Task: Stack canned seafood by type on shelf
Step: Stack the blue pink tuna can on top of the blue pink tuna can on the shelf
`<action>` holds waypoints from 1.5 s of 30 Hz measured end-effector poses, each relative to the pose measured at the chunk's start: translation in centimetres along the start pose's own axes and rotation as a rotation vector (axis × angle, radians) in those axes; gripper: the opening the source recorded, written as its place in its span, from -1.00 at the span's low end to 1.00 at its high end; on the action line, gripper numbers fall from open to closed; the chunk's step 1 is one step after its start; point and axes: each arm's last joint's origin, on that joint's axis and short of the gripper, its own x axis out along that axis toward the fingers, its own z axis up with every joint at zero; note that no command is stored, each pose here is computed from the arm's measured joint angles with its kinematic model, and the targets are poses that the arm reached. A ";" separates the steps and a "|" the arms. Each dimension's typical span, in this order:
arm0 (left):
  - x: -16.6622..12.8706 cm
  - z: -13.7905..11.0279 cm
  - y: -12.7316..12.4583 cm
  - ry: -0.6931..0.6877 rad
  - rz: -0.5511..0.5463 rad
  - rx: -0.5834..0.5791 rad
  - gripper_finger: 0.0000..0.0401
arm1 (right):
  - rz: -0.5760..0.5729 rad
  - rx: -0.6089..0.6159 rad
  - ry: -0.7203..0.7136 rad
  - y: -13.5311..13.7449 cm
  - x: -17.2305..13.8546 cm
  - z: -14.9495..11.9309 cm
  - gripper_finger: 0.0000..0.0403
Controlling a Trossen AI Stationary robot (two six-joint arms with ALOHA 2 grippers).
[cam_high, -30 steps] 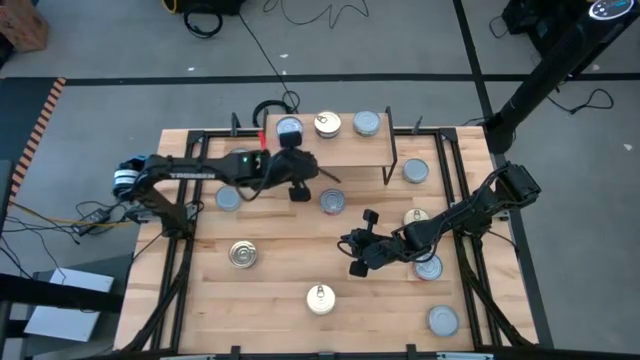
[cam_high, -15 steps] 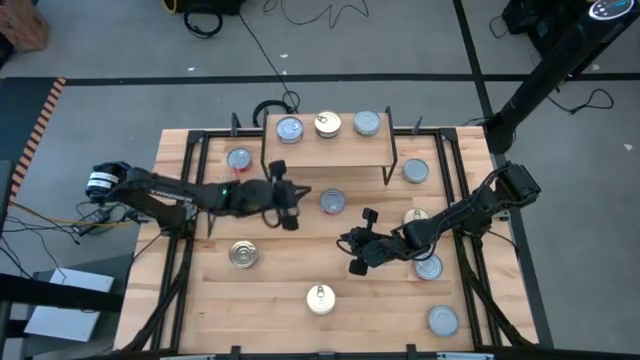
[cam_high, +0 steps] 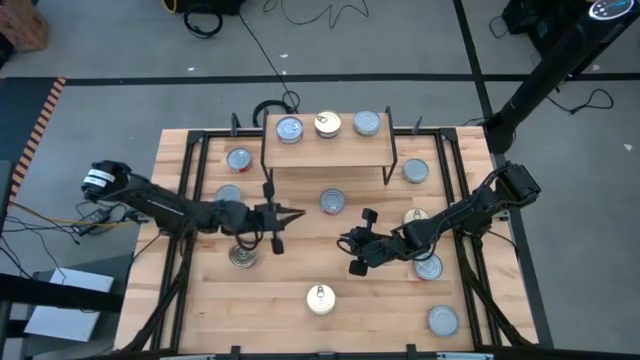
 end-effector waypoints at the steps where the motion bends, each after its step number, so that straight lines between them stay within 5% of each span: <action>1: -0.2 0.2 0.0 -0.015 -0.001 -0.014 -0.90 | -0.001 -0.002 0.000 0.0 0.0 0.0 -0.81; 7: -1.2 0.4 0.1 -0.072 -0.108 -0.050 -0.91 | 0.003 -0.014 -0.020 0.0 0.0 0.2 -0.83; 17: -3.7 -0.6 0.9 -0.112 -0.121 -0.069 -0.91 | -0.083 -0.004 -0.067 -0.2 0.0 0.6 -0.84; 26: -6.3 -1.0 2.0 -0.140 -0.133 -0.100 -0.91 | 0.003 0.035 -0.023 -1.0 -1.8 1.1 -0.85; 36: -7.9 -0.8 2.8 -0.123 -0.165 -0.129 -0.91 | 0.186 0.185 0.187 -2.3 -5.1 0.5 -0.85; 45: -7.9 -1.0 2.7 -0.097 -0.173 -0.134 -0.91 | 0.105 0.259 0.416 -3.4 -6.1 -1.4 -0.78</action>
